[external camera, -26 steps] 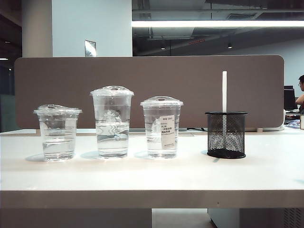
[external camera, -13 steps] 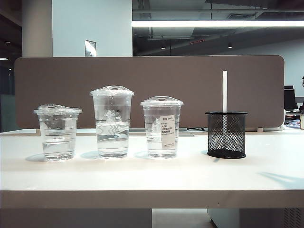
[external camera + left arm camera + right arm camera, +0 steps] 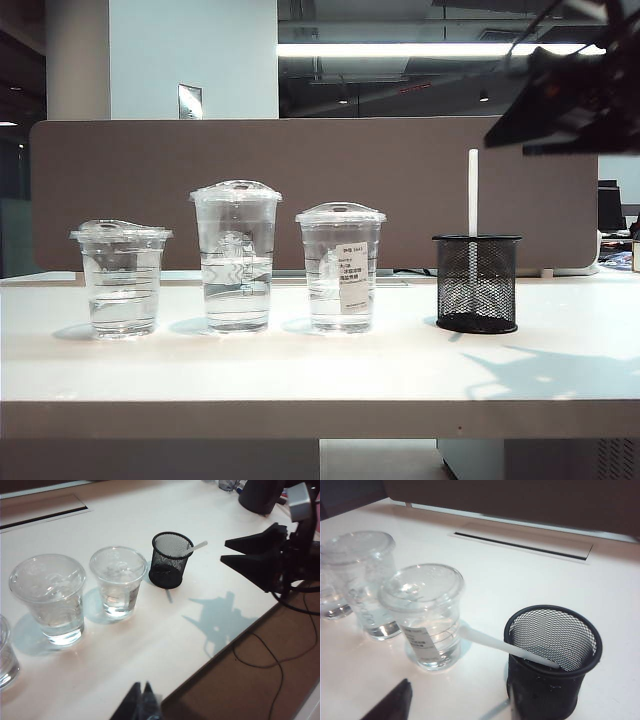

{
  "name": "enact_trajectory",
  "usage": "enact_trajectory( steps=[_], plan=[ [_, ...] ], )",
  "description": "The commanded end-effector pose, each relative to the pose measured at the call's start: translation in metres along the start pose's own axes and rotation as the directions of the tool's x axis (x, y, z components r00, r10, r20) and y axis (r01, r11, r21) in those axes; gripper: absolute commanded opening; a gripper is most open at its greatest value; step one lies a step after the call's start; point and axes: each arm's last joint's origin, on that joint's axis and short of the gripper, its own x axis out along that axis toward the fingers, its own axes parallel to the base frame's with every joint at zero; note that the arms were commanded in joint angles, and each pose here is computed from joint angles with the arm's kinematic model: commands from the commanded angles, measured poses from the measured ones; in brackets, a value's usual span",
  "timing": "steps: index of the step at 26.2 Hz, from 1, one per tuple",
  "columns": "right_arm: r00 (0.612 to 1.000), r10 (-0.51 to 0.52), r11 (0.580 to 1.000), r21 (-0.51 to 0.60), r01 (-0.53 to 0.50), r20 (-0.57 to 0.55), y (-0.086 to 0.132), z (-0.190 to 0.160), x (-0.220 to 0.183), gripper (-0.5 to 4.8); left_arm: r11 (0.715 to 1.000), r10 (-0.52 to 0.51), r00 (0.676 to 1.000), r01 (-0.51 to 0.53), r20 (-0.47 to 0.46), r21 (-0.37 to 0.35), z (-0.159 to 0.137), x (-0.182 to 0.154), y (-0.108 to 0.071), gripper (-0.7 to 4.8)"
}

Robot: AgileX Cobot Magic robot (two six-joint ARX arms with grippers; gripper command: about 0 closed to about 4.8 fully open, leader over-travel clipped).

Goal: Pick up the straw and insert it into the medium coffee cup.

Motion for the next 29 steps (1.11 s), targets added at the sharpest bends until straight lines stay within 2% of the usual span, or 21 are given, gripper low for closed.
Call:
enact_trajectory(
  steps=[1,9,14,22,25,29],
  plan=[
    [1.0,0.01,1.0,-0.019,-0.01,0.023,-0.002,-0.004,0.012,2.54,1.0,-0.004,1.0,0.004,0.005,0.004,0.001,-0.001,0.0,-0.05],
    [0.999,0.008,0.997,-0.074,-0.005,0.039,-0.005,-0.012,0.028,2.53,1.0,-0.003,1.0,0.003,-0.001,-0.001,0.0,-0.001,0.0,-0.04],
    [1.0,-0.012,0.99,-0.14,0.012,0.005,-0.01,-0.02,0.046,2.52,1.0,-0.003,1.0,0.003,-0.004,-0.005,0.0,-0.001,0.0,-0.05],
    [0.999,-0.043,0.986,-0.162,0.04,-0.015,-0.016,-0.018,0.068,2.5,1.0,-0.003,1.0,0.003,-0.004,-0.005,0.0,-0.001,0.0,-0.05],
    [0.998,-0.065,0.985,-0.161,0.06,-0.025,-0.019,-0.018,0.076,1.21,1.0,-0.003,1.0,0.003,-0.004,-0.005,0.0,-0.001,0.0,-0.05],
    [0.998,-0.065,0.985,-0.163,0.062,-0.016,-0.019,-0.015,0.079,0.72,1.0,-0.003,1.0,0.003,-0.007,-0.005,0.0,-0.001,0.0,-0.05]
  ],
)
